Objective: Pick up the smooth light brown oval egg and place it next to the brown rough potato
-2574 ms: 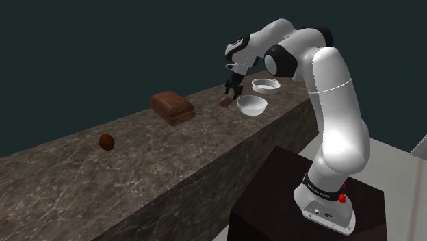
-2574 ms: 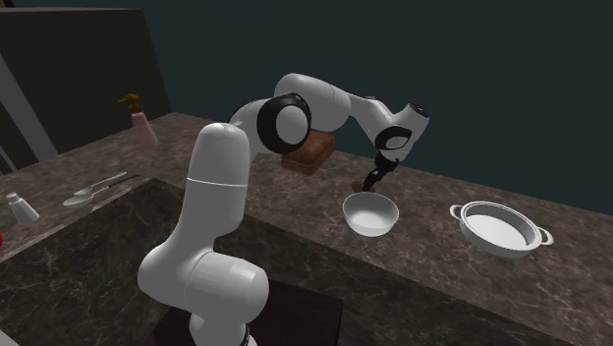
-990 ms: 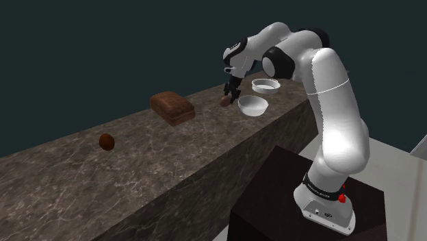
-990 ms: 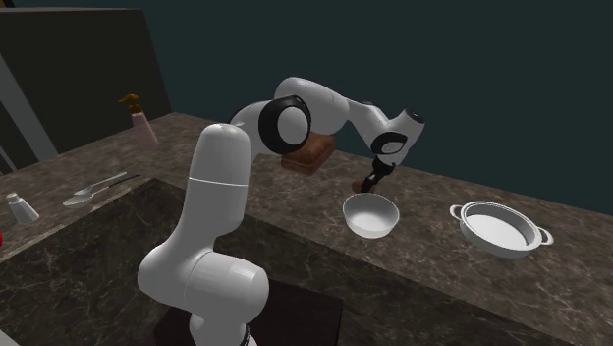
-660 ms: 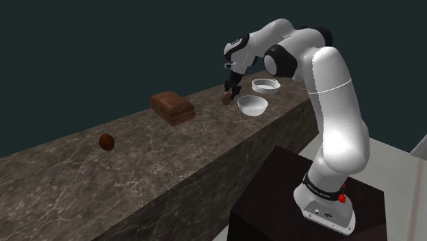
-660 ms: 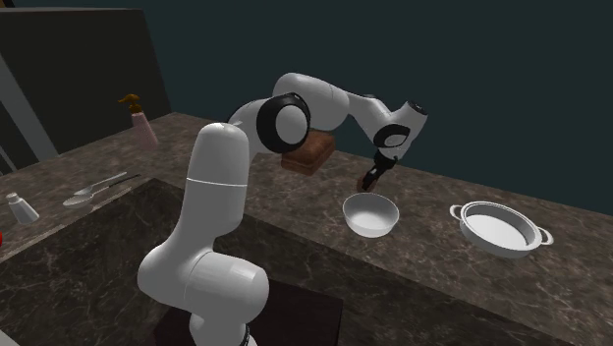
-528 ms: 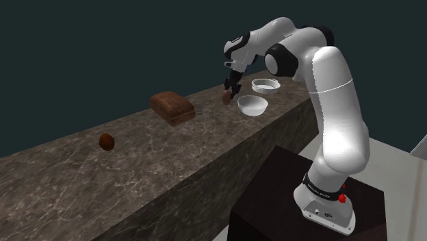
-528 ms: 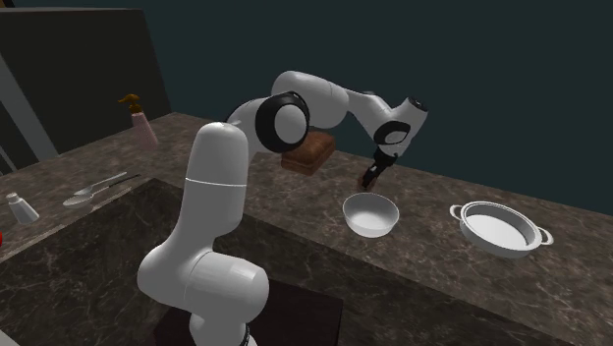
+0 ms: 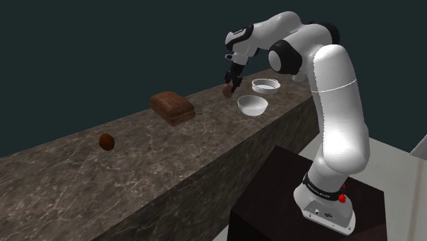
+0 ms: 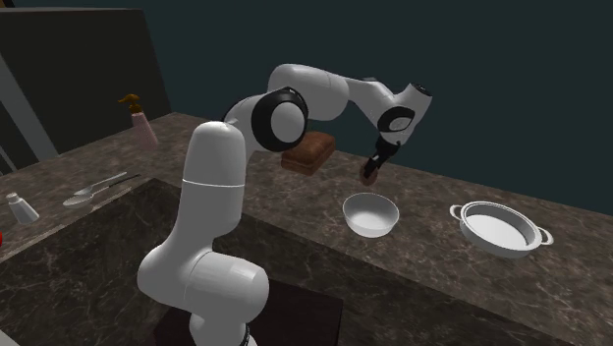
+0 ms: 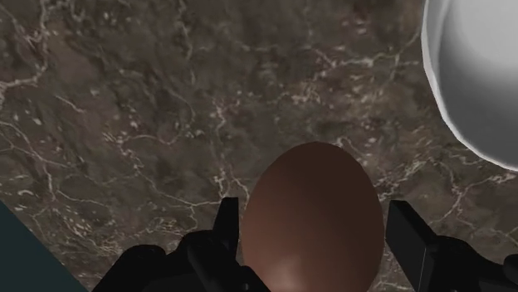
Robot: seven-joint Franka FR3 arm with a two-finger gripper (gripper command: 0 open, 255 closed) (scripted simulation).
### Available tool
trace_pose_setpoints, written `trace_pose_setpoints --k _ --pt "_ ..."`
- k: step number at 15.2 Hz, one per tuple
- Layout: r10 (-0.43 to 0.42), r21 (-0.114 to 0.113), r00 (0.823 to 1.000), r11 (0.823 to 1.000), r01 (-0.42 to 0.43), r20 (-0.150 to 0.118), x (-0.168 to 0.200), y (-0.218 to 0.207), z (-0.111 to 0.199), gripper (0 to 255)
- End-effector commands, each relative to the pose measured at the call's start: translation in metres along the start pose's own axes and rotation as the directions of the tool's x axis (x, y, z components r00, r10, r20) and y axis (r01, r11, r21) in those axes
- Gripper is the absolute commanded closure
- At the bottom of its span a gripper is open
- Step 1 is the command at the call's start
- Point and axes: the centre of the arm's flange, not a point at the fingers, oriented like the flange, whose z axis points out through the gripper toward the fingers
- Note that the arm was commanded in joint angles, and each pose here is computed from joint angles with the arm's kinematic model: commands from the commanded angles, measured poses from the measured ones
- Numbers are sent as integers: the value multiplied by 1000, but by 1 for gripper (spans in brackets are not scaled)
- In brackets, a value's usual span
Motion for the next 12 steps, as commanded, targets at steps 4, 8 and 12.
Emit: trace_pose_setpoints --k 4,8,12 --pt "0 0 1000 1000 0 0 10 0 -24 255" --pt "0 0 1000 1000 0 0 17 0 -44 255" --pt "0 0 1000 1000 0 0 43 -4 -41 255"
